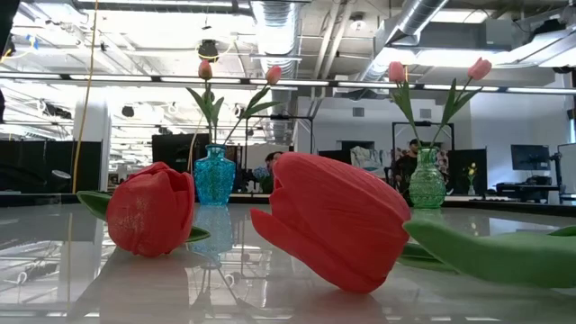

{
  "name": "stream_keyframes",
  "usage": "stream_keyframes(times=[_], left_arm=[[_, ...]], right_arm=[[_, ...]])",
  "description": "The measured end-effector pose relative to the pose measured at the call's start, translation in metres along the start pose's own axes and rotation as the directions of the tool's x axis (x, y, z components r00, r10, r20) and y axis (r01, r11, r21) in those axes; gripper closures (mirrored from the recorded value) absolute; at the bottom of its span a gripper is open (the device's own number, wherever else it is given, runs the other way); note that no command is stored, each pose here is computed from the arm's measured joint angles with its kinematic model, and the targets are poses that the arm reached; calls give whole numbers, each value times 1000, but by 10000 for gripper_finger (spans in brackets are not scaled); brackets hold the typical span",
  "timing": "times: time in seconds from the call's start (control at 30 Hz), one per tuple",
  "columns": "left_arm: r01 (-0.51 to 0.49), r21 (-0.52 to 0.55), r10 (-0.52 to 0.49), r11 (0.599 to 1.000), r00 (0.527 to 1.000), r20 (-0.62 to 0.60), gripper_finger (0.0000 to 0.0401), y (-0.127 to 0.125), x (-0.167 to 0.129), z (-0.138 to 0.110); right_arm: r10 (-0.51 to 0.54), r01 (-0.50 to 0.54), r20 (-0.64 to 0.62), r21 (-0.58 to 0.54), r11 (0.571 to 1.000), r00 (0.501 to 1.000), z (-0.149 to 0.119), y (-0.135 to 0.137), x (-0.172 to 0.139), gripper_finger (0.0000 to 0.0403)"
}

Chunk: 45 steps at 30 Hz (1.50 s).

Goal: Sort flowers into vase by color
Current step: Put the top center red tulip into the bottom blue vase

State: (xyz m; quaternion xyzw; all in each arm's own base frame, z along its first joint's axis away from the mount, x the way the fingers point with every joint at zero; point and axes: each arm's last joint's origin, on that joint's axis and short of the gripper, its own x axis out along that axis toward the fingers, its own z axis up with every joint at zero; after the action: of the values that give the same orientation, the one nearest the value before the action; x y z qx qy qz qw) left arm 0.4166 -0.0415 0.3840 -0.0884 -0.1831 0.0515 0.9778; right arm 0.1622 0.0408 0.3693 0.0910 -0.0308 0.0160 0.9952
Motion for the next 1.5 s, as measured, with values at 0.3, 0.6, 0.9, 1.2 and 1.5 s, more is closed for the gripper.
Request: stream_keyframes(times=[0.3, 0.6, 0.9, 1.2, 1.5], left_arm=[[43, 1, -43, 999, 986, -164, 401, -2, -3, -12], [84, -48, -95, 995, 937, -335, 401, -4, -3, -52], [131, -238, -171, 962, 973, -153, 401, -12, 21, -126], [201, -193, -225, 960, 968, -114, 401, -54, 73, -168], [173, -161, -191, 972, 975, -109, 401, -57, 99, -196]], right_arm=[[-46, 42, -121, -39, 998, 992, -10, -5, -8, 203], [-102, 138, -316, 94, 986, 943, -21, -19, -51, 149], [-170, 254, -407, 162, 954, 898, -29, -31, -78, 150], [-232, 319, -470, 114, 941, 851, -36, -39, -94, 150], [-226, 312, -441, 132, 941, 869, -33, -41, -107, 150]])
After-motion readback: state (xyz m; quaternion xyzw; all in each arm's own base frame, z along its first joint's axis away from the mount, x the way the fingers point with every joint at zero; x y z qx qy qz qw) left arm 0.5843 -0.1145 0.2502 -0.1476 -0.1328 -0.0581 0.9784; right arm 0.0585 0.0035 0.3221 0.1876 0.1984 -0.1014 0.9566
